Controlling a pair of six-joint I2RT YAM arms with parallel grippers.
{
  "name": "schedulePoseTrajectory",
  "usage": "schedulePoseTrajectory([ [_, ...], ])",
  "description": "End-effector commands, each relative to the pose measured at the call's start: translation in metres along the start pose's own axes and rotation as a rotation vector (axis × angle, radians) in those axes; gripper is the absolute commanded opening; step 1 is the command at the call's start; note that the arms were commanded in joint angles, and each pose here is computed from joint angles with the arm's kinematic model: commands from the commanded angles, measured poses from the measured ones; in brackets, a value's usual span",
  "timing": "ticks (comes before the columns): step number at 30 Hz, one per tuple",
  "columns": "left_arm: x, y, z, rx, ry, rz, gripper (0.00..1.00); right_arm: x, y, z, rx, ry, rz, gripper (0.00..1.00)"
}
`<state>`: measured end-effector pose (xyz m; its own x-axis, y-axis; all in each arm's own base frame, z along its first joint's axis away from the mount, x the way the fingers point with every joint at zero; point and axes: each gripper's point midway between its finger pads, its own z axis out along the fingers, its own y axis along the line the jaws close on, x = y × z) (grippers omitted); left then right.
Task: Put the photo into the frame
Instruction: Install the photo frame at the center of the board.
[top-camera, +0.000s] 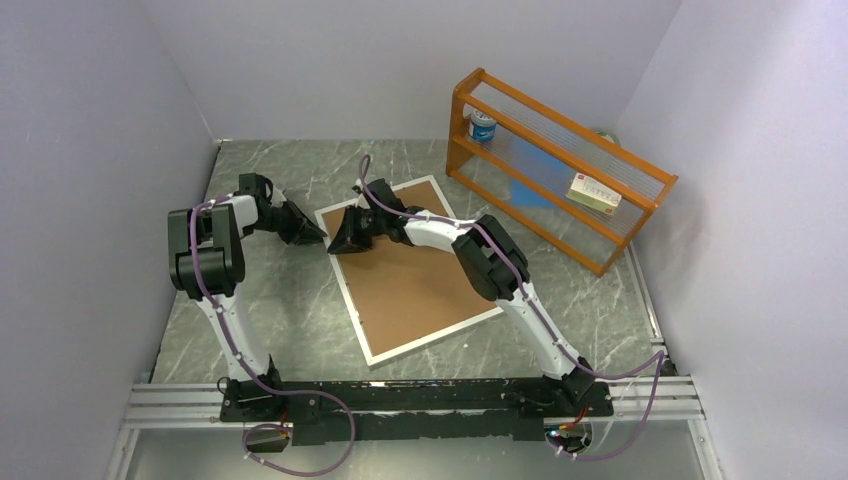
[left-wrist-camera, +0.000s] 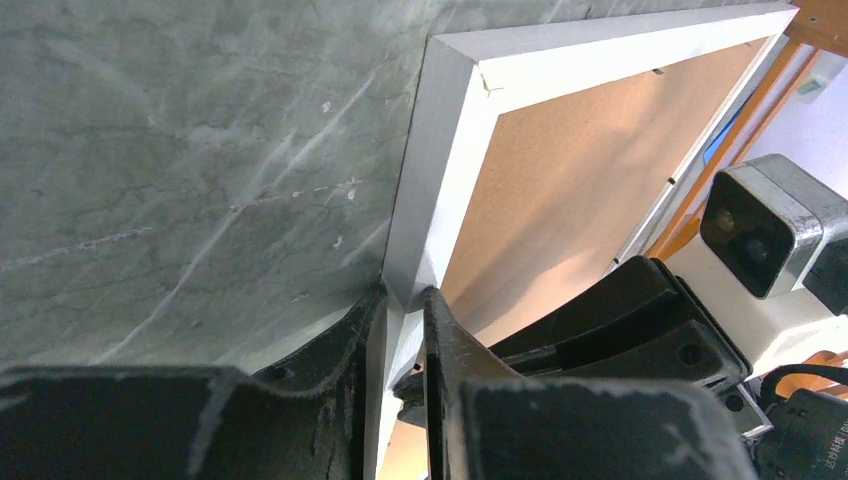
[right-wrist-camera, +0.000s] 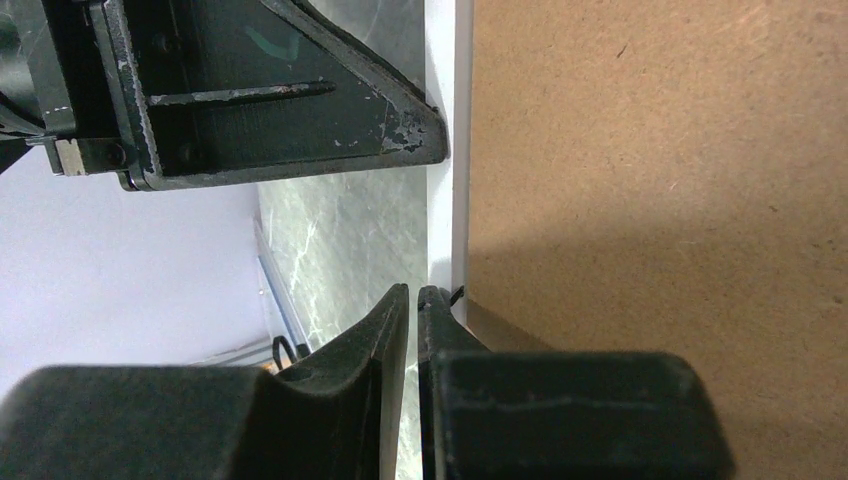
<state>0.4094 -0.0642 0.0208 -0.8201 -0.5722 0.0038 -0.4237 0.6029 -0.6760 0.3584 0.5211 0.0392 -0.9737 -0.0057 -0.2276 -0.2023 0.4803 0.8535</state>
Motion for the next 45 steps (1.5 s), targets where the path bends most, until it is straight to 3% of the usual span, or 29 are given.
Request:
schedulePoseTrajectory([
  [1,0.019,0.054,0.021,-0.221,0.041,-0.066,0.15,-0.006,-0.043,0.001,0.111,-0.033,0.028,0.14],
  [25,0.024,0.059,0.02,-0.262,0.063,-0.07,0.14,0.02,-0.103,-0.014,0.286,0.031,0.053,0.16],
  [40,0.025,0.062,0.021,-0.274,0.068,-0.077,0.13,0.009,-0.13,-0.026,0.415,-0.038,0.083,0.17],
  [45,0.025,0.063,0.021,-0.277,0.069,-0.077,0.14,0.006,-0.137,-0.03,0.53,-0.057,0.032,0.21],
])
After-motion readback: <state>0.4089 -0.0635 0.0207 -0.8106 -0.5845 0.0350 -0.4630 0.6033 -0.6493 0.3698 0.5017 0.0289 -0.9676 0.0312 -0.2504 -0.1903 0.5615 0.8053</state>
